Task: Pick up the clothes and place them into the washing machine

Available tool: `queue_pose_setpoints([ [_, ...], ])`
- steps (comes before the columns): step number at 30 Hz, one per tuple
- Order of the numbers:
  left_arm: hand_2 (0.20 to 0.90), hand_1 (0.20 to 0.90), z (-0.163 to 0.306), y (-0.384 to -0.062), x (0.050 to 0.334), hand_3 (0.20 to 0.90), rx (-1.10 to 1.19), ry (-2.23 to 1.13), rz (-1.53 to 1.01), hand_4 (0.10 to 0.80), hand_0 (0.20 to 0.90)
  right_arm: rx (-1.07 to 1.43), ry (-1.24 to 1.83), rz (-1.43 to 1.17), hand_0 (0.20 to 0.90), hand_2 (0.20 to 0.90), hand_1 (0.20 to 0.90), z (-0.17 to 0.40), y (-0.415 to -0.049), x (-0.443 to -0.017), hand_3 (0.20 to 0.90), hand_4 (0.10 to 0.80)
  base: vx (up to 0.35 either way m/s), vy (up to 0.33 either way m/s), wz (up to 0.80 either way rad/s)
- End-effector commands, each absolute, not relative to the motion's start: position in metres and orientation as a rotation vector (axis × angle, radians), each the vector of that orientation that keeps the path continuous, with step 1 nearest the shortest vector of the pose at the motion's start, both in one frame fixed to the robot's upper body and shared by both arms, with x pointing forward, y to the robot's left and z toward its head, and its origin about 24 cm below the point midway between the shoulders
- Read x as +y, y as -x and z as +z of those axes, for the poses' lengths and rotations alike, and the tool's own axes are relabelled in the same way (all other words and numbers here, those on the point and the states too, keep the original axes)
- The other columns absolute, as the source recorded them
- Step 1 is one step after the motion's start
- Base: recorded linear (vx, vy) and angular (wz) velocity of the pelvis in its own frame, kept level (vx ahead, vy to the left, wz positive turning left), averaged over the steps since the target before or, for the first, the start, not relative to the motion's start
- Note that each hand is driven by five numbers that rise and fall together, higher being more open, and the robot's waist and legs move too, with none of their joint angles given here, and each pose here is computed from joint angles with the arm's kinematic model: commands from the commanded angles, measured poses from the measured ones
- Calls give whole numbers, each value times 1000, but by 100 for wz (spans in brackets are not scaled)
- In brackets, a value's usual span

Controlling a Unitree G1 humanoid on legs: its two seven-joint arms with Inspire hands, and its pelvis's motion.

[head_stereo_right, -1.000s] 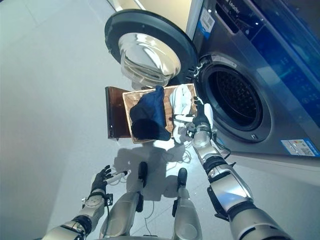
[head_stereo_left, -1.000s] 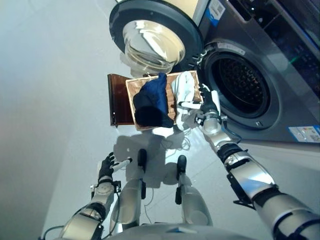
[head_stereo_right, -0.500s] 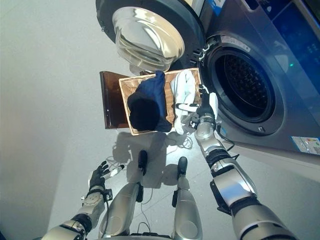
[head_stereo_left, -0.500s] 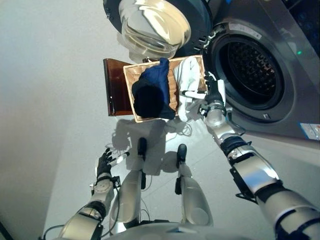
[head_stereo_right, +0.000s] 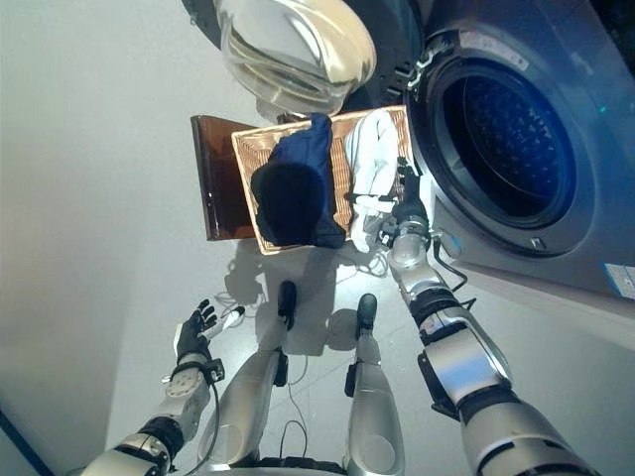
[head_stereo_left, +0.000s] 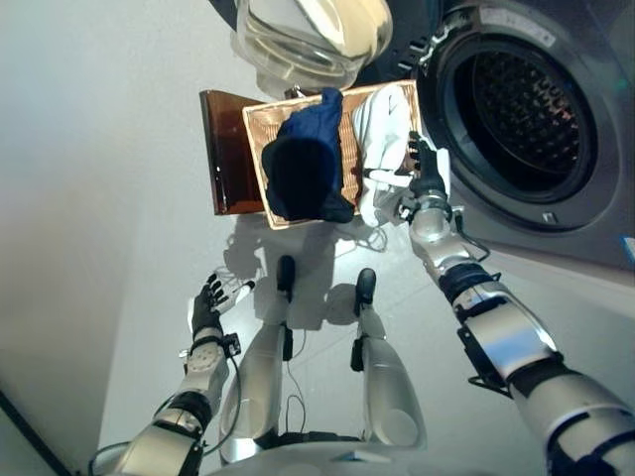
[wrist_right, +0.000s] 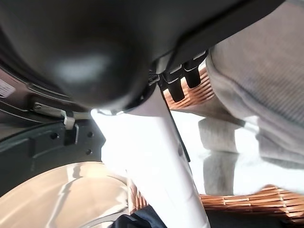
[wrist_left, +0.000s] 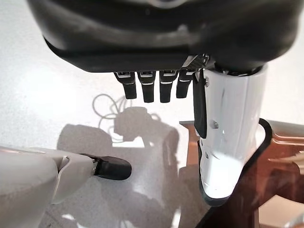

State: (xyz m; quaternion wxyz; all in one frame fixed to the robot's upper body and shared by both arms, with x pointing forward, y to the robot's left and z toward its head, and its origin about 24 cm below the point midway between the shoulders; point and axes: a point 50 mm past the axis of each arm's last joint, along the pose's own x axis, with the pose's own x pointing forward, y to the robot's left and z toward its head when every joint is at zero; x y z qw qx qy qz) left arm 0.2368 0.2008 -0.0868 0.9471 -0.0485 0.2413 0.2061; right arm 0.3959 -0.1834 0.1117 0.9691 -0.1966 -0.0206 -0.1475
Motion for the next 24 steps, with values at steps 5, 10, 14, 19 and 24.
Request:
queue_pose_setpoints([
  [5, 900, 900, -69, -243, 212, 900, 364, 115, 468, 800, 900, -291, 347, -318, 900, 900, 900, 178, -408, -170, 900, 800, 6, 12, 4],
  [10, 900, 900, -57, -251, 213, 900, 296, 142, 471, 800, 900, -311, 331, -324, 900, 900, 900, 187, -410, -168, 900, 800, -7, -1, 7],
  [14, 900, 900, -46, -257, 213, 900, 239, 162, 468, 800, 900, -333, 303, -352, 900, 900, 900, 199, -412, -170, 900, 800, -19, 2, 8],
  [19, 900, 900, -49, -255, 214, 900, 255, 162, 483, 800, 900, -332, 291, -388, 900, 900, 900, 206, -414, -176, 900, 800, -7, 3, 2],
  [24, 900, 900, -55, -253, 216, 900, 290, 162, 502, 800, 900, -295, 284, -397, 900, 900, 900, 198, -415, -178, 900, 800, 0, 0, 0],
])
